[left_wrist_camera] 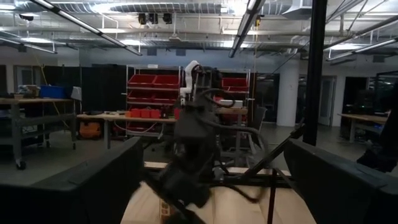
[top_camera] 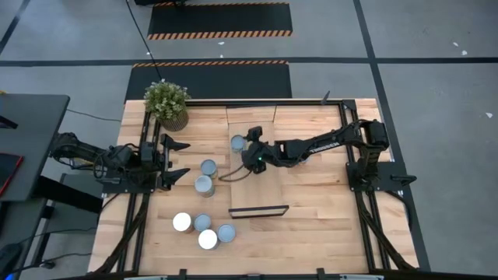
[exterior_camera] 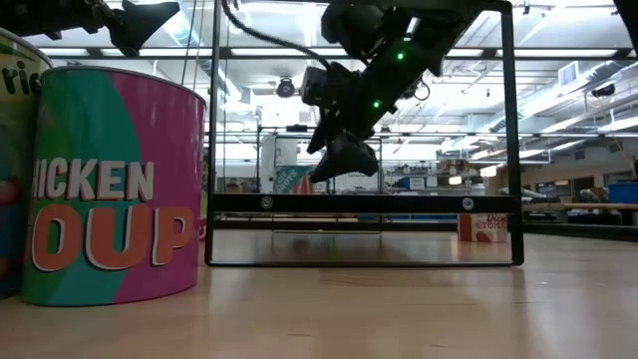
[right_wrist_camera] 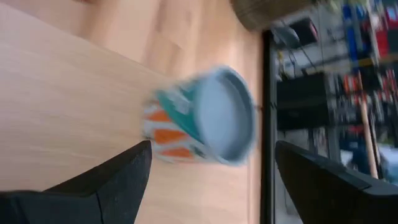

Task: Pick and place cans onto a shelf
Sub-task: Put the canned carrots on the shelf, then put the small canned tomato on the shelf

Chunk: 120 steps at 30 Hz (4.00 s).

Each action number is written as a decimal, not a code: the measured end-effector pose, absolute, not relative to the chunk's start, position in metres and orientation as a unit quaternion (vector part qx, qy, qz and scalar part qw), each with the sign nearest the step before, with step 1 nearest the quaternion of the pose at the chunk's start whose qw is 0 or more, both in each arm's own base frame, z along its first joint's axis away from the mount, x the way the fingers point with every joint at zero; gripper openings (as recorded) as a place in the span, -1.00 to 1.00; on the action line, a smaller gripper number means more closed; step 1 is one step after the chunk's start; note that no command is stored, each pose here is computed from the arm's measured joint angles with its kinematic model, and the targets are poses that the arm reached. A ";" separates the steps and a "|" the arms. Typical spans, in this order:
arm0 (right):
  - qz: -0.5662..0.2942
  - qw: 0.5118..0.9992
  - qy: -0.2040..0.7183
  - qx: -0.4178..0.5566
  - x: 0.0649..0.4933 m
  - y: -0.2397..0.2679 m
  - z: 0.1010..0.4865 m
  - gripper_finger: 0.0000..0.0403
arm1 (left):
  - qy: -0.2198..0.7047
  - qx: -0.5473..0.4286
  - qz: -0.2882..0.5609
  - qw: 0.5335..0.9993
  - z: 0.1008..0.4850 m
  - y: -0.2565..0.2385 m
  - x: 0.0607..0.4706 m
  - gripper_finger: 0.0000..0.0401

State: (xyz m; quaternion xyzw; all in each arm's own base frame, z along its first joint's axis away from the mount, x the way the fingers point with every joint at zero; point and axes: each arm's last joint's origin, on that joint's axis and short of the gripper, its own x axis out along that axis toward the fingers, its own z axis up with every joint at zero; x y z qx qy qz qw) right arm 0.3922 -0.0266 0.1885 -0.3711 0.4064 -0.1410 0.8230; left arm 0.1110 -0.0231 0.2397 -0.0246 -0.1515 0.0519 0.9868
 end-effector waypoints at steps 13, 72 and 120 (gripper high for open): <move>-0.063 0.841 0.327 -0.426 0.405 -0.032 0.194 0.73 | -0.153 -0.026 0.052 0.987 0.240 -0.023 0.111 0.98; -0.102 0.811 0.395 -0.420 0.422 -0.055 0.218 0.73 | -0.153 -0.030 0.056 0.986 0.240 -0.023 0.112 0.98; -0.256 0.748 0.604 0.097 0.234 -0.065 0.168 0.73 | -0.146 -0.037 0.059 0.987 0.239 -0.023 0.112 0.98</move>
